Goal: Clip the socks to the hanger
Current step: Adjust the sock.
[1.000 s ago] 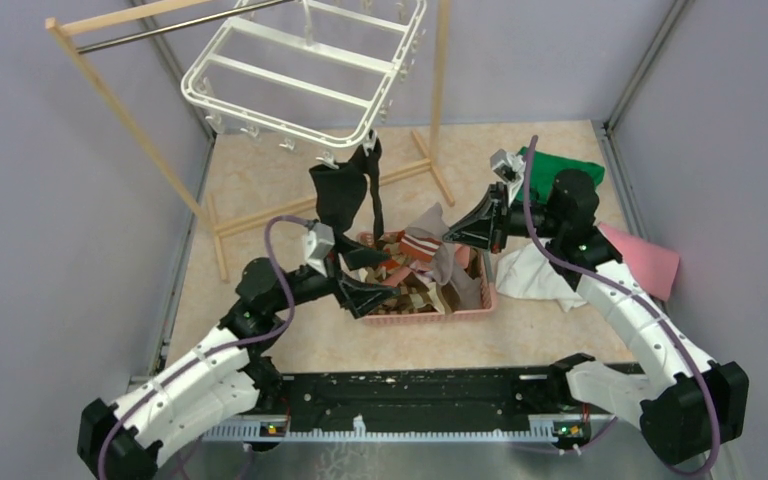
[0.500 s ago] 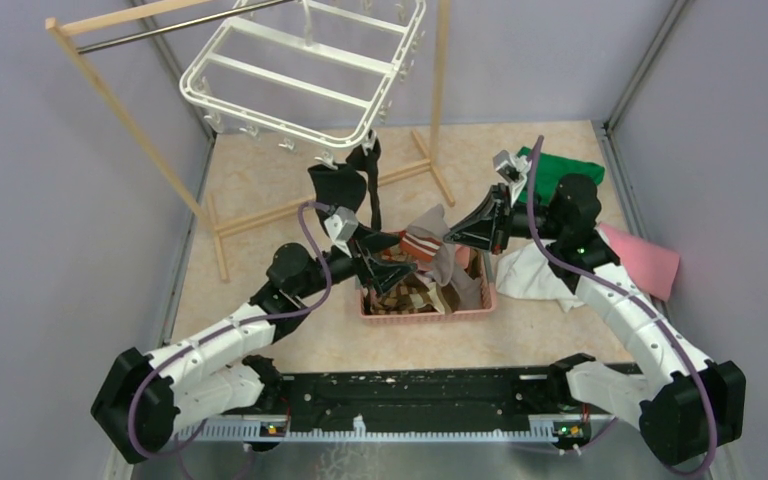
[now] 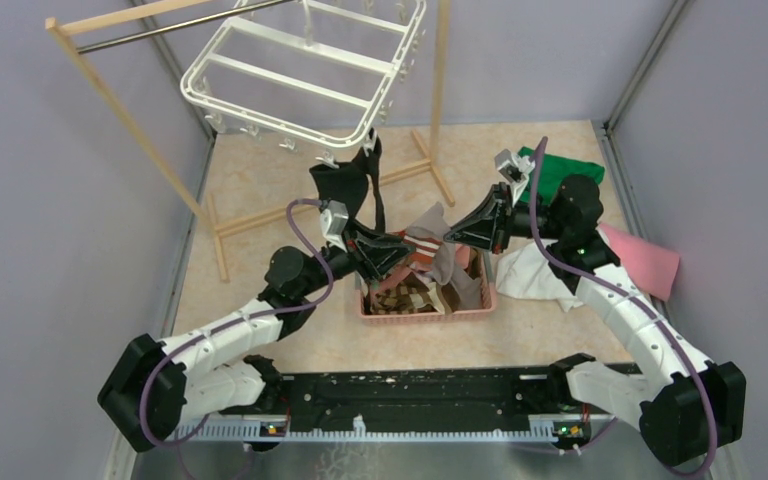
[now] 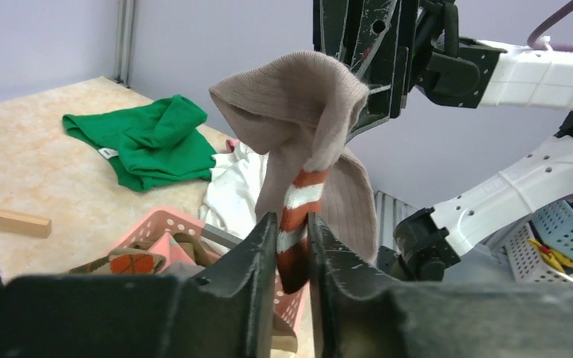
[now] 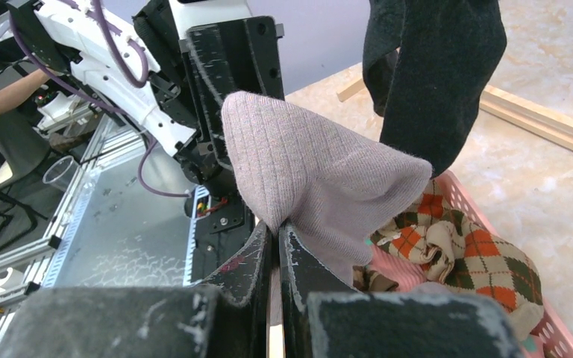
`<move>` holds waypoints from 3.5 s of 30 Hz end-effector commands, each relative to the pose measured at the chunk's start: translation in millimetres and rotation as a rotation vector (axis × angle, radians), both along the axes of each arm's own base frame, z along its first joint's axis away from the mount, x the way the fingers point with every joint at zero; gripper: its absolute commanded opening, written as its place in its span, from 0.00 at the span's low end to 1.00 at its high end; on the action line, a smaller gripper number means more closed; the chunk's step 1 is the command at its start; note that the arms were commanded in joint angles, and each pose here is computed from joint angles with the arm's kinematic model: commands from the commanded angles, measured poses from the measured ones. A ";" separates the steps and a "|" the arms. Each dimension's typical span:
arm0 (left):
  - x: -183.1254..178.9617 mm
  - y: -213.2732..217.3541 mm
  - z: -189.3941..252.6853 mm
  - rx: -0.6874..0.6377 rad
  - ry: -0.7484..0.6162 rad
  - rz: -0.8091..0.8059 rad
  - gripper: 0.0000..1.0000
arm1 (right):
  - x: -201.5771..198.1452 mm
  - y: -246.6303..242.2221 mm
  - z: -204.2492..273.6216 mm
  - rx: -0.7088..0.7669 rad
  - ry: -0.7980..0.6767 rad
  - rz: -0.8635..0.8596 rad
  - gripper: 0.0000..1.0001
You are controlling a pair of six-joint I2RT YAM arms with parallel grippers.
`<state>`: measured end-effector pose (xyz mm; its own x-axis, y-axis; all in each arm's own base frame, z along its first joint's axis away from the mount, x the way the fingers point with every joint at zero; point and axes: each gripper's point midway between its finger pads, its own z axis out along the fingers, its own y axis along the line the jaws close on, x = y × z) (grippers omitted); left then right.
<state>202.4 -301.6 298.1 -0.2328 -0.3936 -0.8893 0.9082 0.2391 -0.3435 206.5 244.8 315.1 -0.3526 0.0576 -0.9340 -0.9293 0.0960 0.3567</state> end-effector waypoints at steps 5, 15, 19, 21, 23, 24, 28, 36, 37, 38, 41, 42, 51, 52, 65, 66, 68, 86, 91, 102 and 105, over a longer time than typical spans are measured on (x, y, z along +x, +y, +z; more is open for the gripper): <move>-13.7 -0.8 18.9 -0.013 -0.107 -0.050 0.00 | -5.4 -2.3 9.7 0.019 -0.057 0.009 0.00; -21.1 23.1 14.0 0.396 -0.219 -0.006 0.00 | -1.7 -17.3 -23.4 -0.181 -0.202 -0.010 0.57; -28.5 32.5 24.6 0.582 -0.278 -0.069 0.00 | -7.1 -21.2 -5.5 -0.210 -0.389 0.032 0.67; -31.7 32.8 30.5 0.643 -0.277 -0.118 0.00 | -17.4 -18.7 11.3 -0.164 -0.495 0.094 0.70; -34.2 29.6 36.1 0.685 -0.270 -0.179 0.00 | -30.3 -15.1 26.5 -0.094 -0.603 0.176 0.74; -35.3 27.2 39.4 0.695 -0.260 -0.207 0.00 | -36.5 -12.7 31.8 -0.064 -0.646 0.212 0.74; -39.1 12.5 59.8 0.671 -0.180 -0.301 0.00 | -59.0 2.4 37.7 -0.015 -0.803 0.295 0.77; -53.4 7.1 49.0 0.668 -0.065 -0.417 0.00 | -64.5 11.6 38.5 -0.005 -0.884 0.292 0.75; -53.5 6.3 50.7 0.659 -0.041 -0.413 0.00 | -66.3 13.5 35.9 -0.006 -0.880 0.296 0.73; -59.0 4.0 54.7 0.633 -0.017 -0.442 0.00 | -68.3 15.1 32.8 -0.007 -0.876 0.299 0.72; -64.6 -2.9 61.6 0.570 0.060 -0.484 0.00 | -71.5 18.3 32.8 0.013 -0.892 0.275 0.70; -68.0 -5.3 62.4 0.547 0.097 -0.507 0.00 | -71.8 18.8 32.3 0.015 -0.898 0.262 0.70; -69.9 -21.2 47.7 0.337 0.489 -0.519 0.00 | -78.1 16.1 39.8 -0.009 -1.135 0.085 0.63; -71.0 -19.1 52.2 0.293 0.502 -0.497 0.00 | -80.4 15.7 40.6 -0.003 -1.162 0.069 0.63; -55.9 8.1 37.1 -0.067 0.968 -0.224 0.00 | -93.3 28.3 -6.6 -0.119 -1.271 0.105 0.61; -56.1 8.5 32.8 -0.072 0.994 -0.221 0.00 | -91.1 30.7 -7.2 -0.124 -1.281 0.090 0.61; -55.7 8.3 31.0 -0.081 1.017 -0.222 0.00 | -88.3 34.9 -4.3 -0.121 -1.300 0.063 0.61; -54.2 13.5 19.5 -0.099 0.979 -0.197 0.27 | -73.6 42.2 12.4 -0.129 -1.261 -0.056 0.00; -58.8 40.3 31.2 -0.036 0.569 -0.070 0.84 | -68.6 31.4 19.9 -0.135 -0.986 -0.059 0.00; -57.0 85.4 36.8 0.140 -0.371 0.206 0.99 | -73.0 27.4 28.6 0.020 -0.593 0.177 0.00; -56.8 82.2 46.8 0.105 -0.475 0.211 0.99 | -81.6 30.4 28.8 0.052 -0.612 0.255 0.00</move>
<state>138.4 -220.6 323.3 -0.0193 -0.3055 -0.9520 0.9075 0.3943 -0.1450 157.8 273.1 309.4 0.2238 -0.0281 -0.9742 -0.9741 0.0248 -0.2245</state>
